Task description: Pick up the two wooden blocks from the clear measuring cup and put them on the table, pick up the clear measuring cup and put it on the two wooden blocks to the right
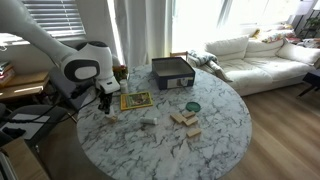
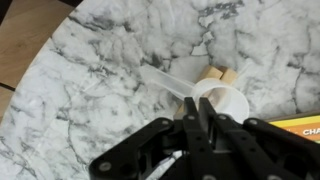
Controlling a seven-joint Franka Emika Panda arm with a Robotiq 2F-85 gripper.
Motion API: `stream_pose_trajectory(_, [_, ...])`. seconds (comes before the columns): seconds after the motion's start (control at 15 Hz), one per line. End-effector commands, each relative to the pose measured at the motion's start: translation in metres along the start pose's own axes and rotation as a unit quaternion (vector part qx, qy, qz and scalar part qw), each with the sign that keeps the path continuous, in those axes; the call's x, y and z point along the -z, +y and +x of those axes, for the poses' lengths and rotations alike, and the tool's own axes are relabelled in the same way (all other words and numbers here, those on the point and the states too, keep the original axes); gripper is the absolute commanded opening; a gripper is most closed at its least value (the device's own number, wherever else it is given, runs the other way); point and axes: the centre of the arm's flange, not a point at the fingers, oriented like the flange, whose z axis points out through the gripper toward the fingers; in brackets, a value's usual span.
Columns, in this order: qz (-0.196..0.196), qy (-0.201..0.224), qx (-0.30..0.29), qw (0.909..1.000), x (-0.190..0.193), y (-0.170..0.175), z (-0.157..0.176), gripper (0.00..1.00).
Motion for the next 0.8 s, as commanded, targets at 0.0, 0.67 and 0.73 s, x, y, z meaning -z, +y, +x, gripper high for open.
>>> stream_pose_trajectory(0.0, [0.015,0.009,-0.006,0.9998,0.0,0.006,-0.003,0.43])
stream_pose_trajectory(0.67, [0.057,0.037,0.102,0.9924,0.055,0.023,-0.003,1.0])
stream_pose_trajectory(0.73, [0.057,0.04,0.13,0.989,0.062,0.025,-0.005,1.0])
